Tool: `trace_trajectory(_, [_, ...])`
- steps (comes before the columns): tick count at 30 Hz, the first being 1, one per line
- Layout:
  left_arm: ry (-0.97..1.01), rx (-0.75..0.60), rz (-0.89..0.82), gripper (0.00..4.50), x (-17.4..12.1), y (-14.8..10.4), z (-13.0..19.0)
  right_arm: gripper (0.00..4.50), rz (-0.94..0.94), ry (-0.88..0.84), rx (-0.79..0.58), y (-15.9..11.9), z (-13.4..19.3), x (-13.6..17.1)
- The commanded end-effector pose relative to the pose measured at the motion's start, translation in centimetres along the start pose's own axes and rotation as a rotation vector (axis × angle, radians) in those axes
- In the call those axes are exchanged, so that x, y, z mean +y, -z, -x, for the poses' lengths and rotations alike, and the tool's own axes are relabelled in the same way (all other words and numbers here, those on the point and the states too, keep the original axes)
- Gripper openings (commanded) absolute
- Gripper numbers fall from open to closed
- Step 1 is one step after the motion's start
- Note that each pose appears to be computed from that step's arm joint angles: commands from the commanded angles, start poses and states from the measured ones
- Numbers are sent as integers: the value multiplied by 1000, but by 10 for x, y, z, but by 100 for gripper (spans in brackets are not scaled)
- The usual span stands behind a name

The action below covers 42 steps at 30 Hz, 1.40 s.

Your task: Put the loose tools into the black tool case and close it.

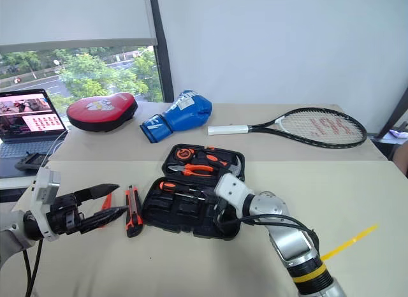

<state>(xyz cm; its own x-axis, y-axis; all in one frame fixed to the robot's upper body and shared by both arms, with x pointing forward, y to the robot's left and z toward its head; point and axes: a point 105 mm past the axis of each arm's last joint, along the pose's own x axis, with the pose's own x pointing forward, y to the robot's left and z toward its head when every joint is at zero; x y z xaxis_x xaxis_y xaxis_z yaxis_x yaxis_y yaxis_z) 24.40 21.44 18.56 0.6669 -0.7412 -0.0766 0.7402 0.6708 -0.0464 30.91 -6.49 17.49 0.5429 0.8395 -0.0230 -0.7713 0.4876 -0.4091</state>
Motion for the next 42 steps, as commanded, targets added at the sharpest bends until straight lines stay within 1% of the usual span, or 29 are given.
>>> trace_trajectory(1, [-234,-18,19,450,26,-3,7,60,-21,-73,-154,-46,28,-4])
trace_trajectory(2, [-309,8,46,450,34,3,8,81,-55,-121,-173,-52,35,-1])
trace_trajectory(3, [-420,94,57,450,44,14,12,120,-73,-160,-174,-56,43,2])
trace_trajectory(4, [-519,160,78,450,53,23,16,144,-83,-191,-171,-59,51,4])
trace_trajectory(5, [-578,219,99,450,56,31,20,181,-95,-224,-160,-61,58,6])
trace_trajectory(7, [-630,276,106,450,54,41,21,242,-114,-258,-133,-63,72,7])
trace_trajectory(10, [-742,331,117,450,54,56,25,351,-162,-285,-121,-69,89,5])
trace_trajectory(13, [-738,354,183,450,42,71,13,446,-168,-317,-81,-70,100,9])
trace_trajectory(17, [-826,399,259,450,41,91,10,446,-141,-299,-34,-66,104,8])
trace_trajectory(20, [-878,391,298,381,43,95,9,450,-133,-292,-20,-65,103,9])
trace_trajectory(25, [-904,336,278,196,50,91,12,450,-134,-278,-13,-64,104,12])
trace_trajectory(26, [-901,327,272,169,51,90,13,450,-134,-271,-12,-64,104,13])
trace_trajectory(27, [-888,313,255,153,53,88,13,450,-135,-266,-11,-64,105,13])
trace_trajectory(28, [-855,273,223,98,54,81,10,450,-135,-260,-10,-63,105,14])
trace_trajectory(29, [-815,231,187,76,54,72,6,450,-135,-256,-10,-63,105,15])
trace_trajectory(30, [-699,107,146,49,53,50,-5,450,-132,-241,-8,-62,106,17])
trace_trajectory(31, [-615,21,111,48,50,34,-10,450,-129,-230,-7,-62,106,18])
trace_trajectory(32, [-365,-2,63,48,39,15,-22,450,-71,-175,13,-59,109,18])
trace_trajectory(33, [-155,34,7,48,30,2,-29,450,-79,-170,34,-55,113,24])
trace_trajectory(34, [14,92,-83,48,24,-8,-35,450,-81,-150,48,-52,117,26])
trace_trajectory(35, [118,140,-143,48,21,-13,-35,450,-85,-138,56,-50,119,27])
trace_trajectory(36, [227,177,-223,48,21,-18,-44,450,-87,-132,51,-52,122,29])
trace_trajectory(38, [386,239,-317,48,25,-22,-59,450,-73,-105,47,-55,128,30])
trace_trajectory(40, [526,314,-444,48,29,-17,-78,450,-73,-74,58,-56,134,32])
trace_trajectory(42, [596,343,-481,48,31,-16,-95,450,-71,-60,73,-57,138,35])
